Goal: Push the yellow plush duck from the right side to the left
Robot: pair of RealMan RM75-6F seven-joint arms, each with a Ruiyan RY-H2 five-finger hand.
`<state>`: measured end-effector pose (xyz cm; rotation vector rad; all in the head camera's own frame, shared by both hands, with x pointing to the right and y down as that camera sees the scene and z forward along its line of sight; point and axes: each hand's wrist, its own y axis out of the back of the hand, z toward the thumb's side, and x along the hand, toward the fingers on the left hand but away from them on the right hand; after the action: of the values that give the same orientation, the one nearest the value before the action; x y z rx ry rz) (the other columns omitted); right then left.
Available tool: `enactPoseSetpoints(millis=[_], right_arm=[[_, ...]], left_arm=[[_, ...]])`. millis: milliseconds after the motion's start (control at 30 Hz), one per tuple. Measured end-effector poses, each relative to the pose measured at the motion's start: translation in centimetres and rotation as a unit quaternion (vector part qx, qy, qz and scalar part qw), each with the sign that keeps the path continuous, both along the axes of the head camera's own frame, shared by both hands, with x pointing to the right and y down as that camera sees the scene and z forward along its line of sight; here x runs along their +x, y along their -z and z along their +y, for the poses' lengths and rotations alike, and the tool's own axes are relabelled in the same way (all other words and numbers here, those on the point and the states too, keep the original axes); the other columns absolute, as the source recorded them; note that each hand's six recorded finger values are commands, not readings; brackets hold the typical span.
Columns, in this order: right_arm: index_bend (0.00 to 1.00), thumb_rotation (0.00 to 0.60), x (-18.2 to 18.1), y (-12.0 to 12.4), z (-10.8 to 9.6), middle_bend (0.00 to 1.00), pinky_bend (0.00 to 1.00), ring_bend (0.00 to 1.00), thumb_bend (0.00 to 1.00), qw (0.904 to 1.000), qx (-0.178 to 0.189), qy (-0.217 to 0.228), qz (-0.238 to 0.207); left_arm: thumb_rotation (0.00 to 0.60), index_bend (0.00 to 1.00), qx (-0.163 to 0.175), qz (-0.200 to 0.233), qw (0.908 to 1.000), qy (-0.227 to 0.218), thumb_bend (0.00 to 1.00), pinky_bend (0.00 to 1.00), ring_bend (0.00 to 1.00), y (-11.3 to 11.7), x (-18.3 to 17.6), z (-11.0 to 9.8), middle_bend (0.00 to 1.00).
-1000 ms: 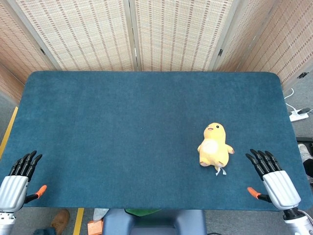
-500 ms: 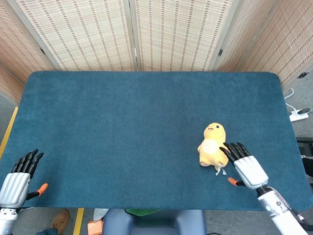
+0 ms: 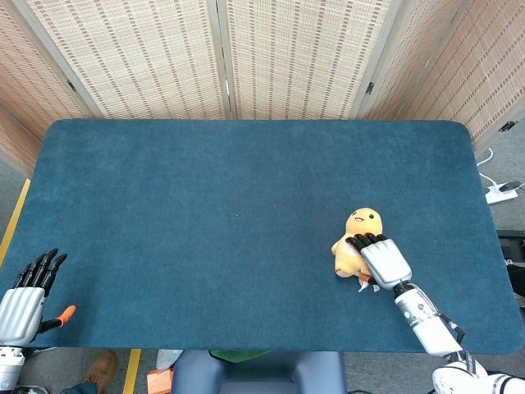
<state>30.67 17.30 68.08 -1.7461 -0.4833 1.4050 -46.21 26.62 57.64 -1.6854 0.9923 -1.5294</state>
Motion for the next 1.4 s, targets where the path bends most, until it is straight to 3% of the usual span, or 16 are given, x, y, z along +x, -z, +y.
enactPoseSetpoints(millis=[100, 300, 500, 733, 867, 933, 1033, 1100, 1233, 1300, 1367, 1400], right_arm=[[0.79, 0.600, -0.5, 0.5, -0.4, 0.82, 1.00, 0.73, 0.63, 0.9992, 0.038, 0.007, -0.007], [0.80, 0.600, -3.0, 2.2, -0.9, 0.83, 1.00, 0.74, 0.64, 0.9929, 0.087, 0.033, -0.074], [0.80, 0.600, -7.6, 4.2, -1.1, 0.81, 1.00, 0.71, 0.63, 0.9745, 0.121, 0.083, -0.170], [0.80, 0.600, -18.3, 4.2, -0.2, 0.79, 0.98, 0.68, 0.61, 0.9399, 0.102, 0.150, -0.289], [0.80, 0.600, -22.4, 3.0, 0.5, 0.74, 0.94, 0.64, 0.58, 0.9293, 0.081, 0.170, -0.318], [0.75, 0.600, -24.0, 2.1, 0.8, 0.65, 0.85, 0.56, 0.51, 0.9283, 0.073, 0.182, -0.316], [0.49, 0.600, -25.3, 0.6, 0.9, 0.45, 0.61, 0.37, 0.39, 0.9311, 0.060, 0.190, -0.306], [0.31, 0.600, -26.0, -0.5, 0.8, 0.33, 0.54, 0.27, 0.31, 0.9340, 0.052, 0.189, -0.299], [0.04, 0.600, -26.9, -2.3, 0.3, 0.11, 0.39, 0.08, 0.18, 0.9393, 0.037, 0.182, -0.289], [0.00, 0.600, -27.2, -2.9, 0.2, 0.02, 0.23, 0.01, 0.11, 0.9403, 0.026, 0.175, -0.291], [0.00, 0.600, -27.4, -3.3, 0.1, 0.00, 0.07, 0.00, 0.03, 0.9399, 0.011, 0.167, -0.298], [0.00, 0.600, -27.4, -3.3, 0.1, 0.00, 0.03, 0.00, 0.02, 0.9391, 0.006, 0.164, -0.302]], left_arm=[[0.600, 0.00, 0.000, 0.001, 1.0000, -0.001, 0.24, 0.11, 0.00, 0.0, 0.1, 0.0, 0.00], [0.600, 0.00, -0.001, 0.003, 1.0000, -0.002, 0.24, 0.12, 0.00, 0.0, 0.2, 0.1, 0.00], [0.600, 0.00, -0.001, 0.005, 1.0000, -0.004, 0.24, 0.12, 0.00, 0.0, 0.3, 0.1, 0.00], [0.600, 0.00, -0.007, 0.012, 0.9999, -0.009, 0.24, 0.11, 0.00, 0.0, 0.4, 0.3, 0.00], [0.600, 0.00, -0.008, 0.015, 0.9998, -0.006, 0.24, 0.11, 0.00, 0.1, 0.2, 0.3, 0.00], [0.600, 0.00, -0.009, 0.016, 0.9998, -0.006, 0.24, 0.11, 0.00, 0.1, 0.1, 0.3, 0.00], [0.600, 0.00, -0.012, 0.017, 0.9998, -0.008, 0.24, 0.11, 0.00, 0.0, 0.1, 0.4, 0.00], [0.600, 0.00, -0.014, 0.018, 0.9997, -0.010, 0.24, 0.11, 0.00, 0.0, 0.2, 0.4, 0.00], [0.600, 0.00, -0.016, 0.019, 0.9996, -0.011, 0.24, 0.11, 0.00, -0.1, 0.3, 0.4, 0.00], [0.600, 0.00, -0.016, 0.018, 0.9997, -0.011, 0.24, 0.11, 0.00, -0.1, 0.2, 0.4, 0.00], [0.600, 0.00, -0.016, 0.017, 0.9997, -0.009, 0.24, 0.11, 0.00, -0.1, 0.1, 0.4, 0.00], [0.600, 0.00, -0.016, 0.017, 0.9997, -0.009, 0.24, 0.12, 0.00, -0.2, 0.1, 0.4, 0.00]])
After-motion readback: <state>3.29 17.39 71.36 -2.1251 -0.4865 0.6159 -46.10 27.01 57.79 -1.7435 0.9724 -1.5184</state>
